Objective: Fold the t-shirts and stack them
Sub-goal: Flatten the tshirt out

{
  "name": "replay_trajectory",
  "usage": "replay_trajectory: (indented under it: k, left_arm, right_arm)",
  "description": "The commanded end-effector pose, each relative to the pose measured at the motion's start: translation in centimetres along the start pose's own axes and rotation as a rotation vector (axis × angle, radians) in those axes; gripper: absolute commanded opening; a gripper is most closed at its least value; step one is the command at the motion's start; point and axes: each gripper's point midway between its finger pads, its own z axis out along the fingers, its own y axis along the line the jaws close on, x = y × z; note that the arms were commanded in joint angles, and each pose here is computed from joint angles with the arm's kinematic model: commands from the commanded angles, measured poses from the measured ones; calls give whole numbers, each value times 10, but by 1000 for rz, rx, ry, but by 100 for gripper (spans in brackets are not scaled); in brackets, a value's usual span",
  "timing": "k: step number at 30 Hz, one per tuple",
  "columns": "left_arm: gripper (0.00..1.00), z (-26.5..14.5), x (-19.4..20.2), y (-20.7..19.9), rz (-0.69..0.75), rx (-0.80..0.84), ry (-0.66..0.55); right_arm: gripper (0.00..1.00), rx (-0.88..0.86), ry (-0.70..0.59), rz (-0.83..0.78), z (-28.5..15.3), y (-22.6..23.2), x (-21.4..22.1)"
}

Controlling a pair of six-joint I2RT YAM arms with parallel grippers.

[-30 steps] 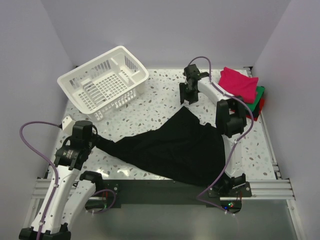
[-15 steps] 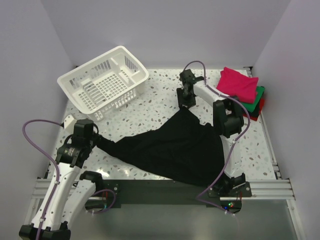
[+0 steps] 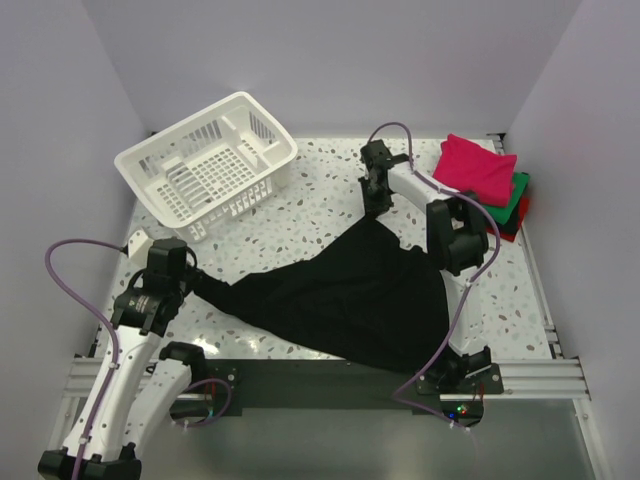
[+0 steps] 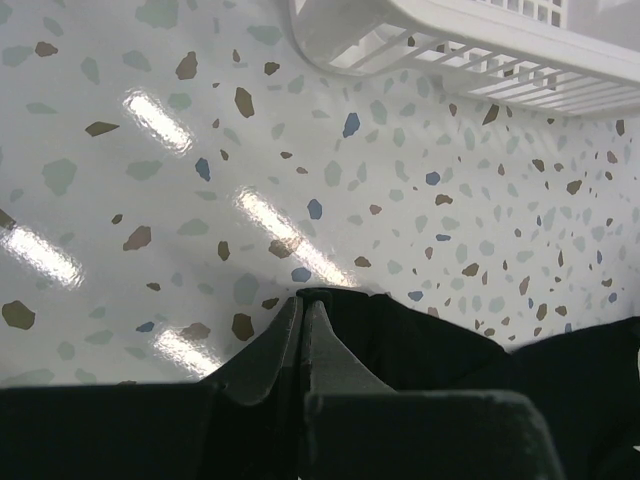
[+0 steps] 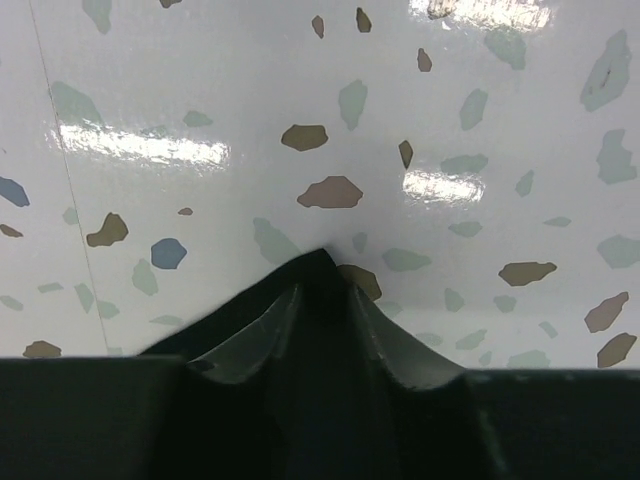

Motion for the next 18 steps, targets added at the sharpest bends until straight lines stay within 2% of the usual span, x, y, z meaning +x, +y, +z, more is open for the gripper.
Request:
replay_trajectory:
  k: [1, 2, 3, 5, 10, 14, 15, 17, 18]
  left_arm:
    - [0, 3, -6, -6, 5, 29, -32]
    - [0, 3, -6, -6, 9, 28, -30]
    - [0, 5, -5, -7, 13, 30, -28]
    - [0, 6, -6, -8, 18, 32, -28]
    - [0, 8, -12, -21, 44, 66, -39]
    - [0, 14, -28, -47, 101, 102, -58]
    - [0, 11, -43, -65, 92, 147, -91]
    - [0, 17, -51, -85, 124, 167, -89]
    - [0, 8, -73, -108, 107, 222, -136]
  right_arm:
    - [22, -5, 54, -13, 18, 2, 19]
    - [17, -9, 55, -10, 17, 2, 19]
    - [9, -21, 57, -9, 15, 4, 19]
    - [1, -27, 47, -10, 9, 6, 15]
    - [0, -13, -4, 28, -23, 0, -7]
    - [0, -52, -109, 121, -79, -14, -38]
    - [0, -67, -177, 156, -107, -25, -55]
    - [0, -67, -235, 203, -136, -42, -68]
    - [0, -79, -317, 213, -170, -46, -85]
